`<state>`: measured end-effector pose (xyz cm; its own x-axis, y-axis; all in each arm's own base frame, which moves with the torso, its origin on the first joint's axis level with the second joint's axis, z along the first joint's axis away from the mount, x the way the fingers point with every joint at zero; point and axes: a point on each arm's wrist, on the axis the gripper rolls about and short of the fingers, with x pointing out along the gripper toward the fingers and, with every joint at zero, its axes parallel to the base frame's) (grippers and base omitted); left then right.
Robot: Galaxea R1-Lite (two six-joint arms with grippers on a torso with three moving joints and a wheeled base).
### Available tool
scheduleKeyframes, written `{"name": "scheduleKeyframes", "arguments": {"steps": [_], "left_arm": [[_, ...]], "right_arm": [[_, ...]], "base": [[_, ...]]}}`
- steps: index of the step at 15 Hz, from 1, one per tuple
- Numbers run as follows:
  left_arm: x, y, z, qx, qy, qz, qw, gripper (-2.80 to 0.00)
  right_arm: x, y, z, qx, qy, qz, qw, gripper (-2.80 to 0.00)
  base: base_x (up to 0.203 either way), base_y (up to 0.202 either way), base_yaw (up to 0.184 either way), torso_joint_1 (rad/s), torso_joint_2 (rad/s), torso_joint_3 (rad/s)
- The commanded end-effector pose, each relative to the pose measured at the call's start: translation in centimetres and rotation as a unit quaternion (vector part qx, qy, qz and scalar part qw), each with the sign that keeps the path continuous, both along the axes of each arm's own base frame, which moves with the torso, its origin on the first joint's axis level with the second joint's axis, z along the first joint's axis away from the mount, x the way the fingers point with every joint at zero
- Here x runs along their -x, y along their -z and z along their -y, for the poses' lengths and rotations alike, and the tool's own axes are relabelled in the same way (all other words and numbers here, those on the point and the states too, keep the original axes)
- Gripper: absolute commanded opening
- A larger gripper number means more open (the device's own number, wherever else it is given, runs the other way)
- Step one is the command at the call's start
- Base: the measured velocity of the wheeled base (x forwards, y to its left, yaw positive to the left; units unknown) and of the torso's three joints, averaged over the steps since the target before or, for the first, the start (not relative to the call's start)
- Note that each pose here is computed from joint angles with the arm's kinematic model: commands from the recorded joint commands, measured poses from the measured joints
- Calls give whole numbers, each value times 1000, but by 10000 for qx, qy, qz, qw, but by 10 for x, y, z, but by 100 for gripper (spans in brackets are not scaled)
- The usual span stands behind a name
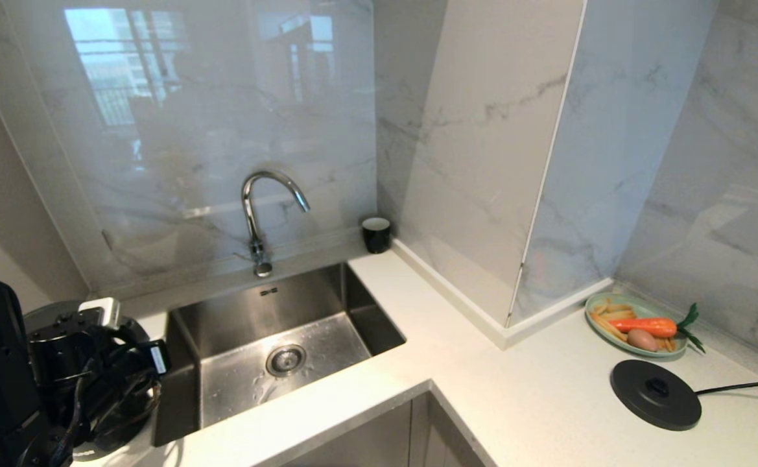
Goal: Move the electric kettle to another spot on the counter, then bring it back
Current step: Grab the kettle
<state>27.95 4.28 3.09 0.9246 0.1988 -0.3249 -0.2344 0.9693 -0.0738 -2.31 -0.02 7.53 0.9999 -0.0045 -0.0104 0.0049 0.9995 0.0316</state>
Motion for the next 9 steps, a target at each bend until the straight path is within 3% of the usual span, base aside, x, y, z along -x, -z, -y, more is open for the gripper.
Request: {"name": "scheduleKeyframes", "arguments": {"steps": [1, 9], "left_arm": [[0, -11, 2, -35, 28, 254, 9997, -280], [1, -37, 5, -262, 130, 697, 9971, -280]], "right_arm": [[0, 0, 0, -3, 0, -6, 10000, -280], [0, 0, 0, -3, -7, -1, 10000, -280]], "base": [[0, 0, 0, 0, 0, 0], [0, 0, 0, 0, 0, 0]]}}
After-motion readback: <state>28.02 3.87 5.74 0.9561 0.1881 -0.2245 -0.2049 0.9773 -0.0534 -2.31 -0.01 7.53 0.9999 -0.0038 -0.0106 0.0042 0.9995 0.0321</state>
